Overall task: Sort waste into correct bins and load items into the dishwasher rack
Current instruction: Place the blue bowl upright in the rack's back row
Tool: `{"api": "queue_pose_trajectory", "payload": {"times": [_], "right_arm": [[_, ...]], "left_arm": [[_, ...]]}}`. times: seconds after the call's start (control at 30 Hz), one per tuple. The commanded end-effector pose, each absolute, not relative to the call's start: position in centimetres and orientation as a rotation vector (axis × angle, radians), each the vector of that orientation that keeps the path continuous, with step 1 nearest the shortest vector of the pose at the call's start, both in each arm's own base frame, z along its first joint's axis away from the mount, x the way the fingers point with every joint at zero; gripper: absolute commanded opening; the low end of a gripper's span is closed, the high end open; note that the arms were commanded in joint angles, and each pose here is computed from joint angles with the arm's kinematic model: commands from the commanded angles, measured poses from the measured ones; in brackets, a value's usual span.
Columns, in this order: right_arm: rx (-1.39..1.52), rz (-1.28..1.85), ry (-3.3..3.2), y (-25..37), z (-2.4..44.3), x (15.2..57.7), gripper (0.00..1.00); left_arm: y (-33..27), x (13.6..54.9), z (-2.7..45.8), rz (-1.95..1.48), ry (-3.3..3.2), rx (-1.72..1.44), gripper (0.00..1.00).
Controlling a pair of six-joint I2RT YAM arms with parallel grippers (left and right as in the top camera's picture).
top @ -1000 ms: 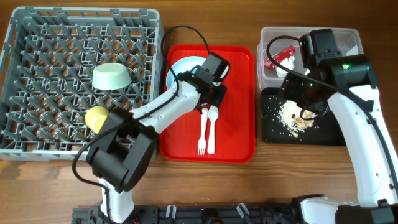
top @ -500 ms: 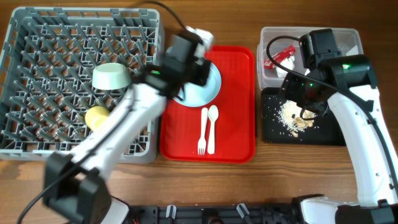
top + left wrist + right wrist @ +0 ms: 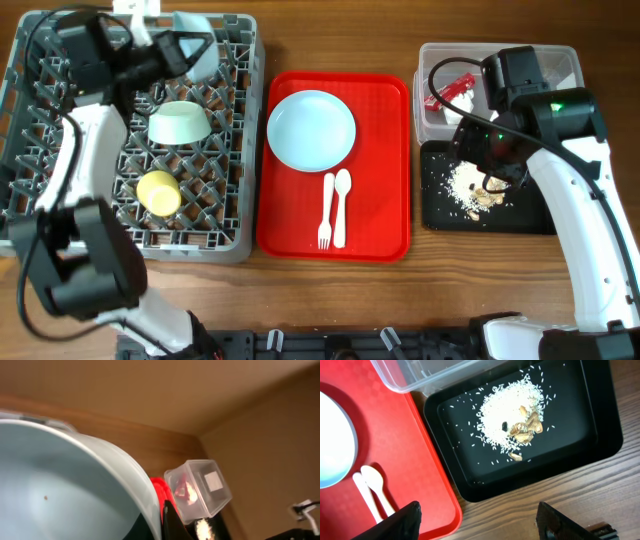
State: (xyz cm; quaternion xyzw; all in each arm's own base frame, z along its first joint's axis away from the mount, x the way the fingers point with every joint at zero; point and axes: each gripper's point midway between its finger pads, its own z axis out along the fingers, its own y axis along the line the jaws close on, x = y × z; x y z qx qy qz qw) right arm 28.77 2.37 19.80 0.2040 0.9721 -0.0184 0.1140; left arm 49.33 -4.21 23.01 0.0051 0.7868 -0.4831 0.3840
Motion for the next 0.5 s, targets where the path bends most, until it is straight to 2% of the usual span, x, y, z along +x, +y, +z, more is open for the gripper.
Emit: {"api": "queue_pose_trajectory", "payload": {"times": [0.0,0.13,0.3,0.47], "right_arm": [[0.580,-0.081,2.838,2.1,20.2,28.8,0.74],[0.580,-0.081,2.838,2.1,20.2,28.8,0.74],[0.580,-0.081,2.838,2.1,20.2,28.8,0.74],[0.580,-0.083,2.843,2.1,20.1,28.7,0.74]], "left_arm": [[-3.7,49.2,21.4,-1.524,1.993,-0.063,0.04],[-4.1,50.2,20.0,-1.649,1.974,-0.089,0.04],[-5.0,50.6,20.5,-1.622,1.940,-0.005,0.04],[-4.7,52.0,20.0,-1.534,1.937,-0.074,0.04]]}}
